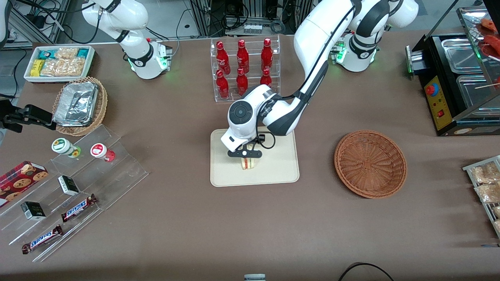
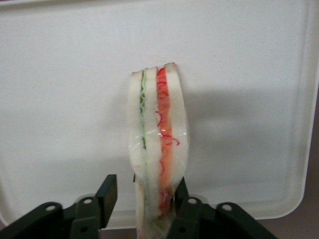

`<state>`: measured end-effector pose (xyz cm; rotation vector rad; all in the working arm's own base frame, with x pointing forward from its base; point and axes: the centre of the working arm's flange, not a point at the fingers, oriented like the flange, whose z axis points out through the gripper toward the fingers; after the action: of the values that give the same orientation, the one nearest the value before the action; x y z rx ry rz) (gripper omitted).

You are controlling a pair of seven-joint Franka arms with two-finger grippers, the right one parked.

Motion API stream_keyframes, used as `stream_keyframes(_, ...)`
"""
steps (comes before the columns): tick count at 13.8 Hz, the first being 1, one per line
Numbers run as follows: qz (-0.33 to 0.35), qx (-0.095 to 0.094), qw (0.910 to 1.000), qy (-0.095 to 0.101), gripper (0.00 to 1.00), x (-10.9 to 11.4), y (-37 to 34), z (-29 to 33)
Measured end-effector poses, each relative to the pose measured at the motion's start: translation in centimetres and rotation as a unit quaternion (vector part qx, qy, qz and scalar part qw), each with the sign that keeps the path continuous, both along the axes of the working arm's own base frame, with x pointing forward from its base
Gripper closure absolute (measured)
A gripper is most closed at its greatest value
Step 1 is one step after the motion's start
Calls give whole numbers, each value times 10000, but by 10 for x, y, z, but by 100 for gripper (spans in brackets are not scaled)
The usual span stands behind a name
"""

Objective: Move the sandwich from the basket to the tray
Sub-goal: 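Lower the sandwich onto the tray and open the left gripper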

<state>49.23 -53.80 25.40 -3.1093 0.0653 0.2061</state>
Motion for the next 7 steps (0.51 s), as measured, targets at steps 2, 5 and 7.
stream_keyframes(2,127,68,9999,10,19,16,16,33)
stream_keyframes(5,427,53,9991,-40,0,41,57,115)
stream_keyframes(7,650,34,9978,-90,0,51,94,177)
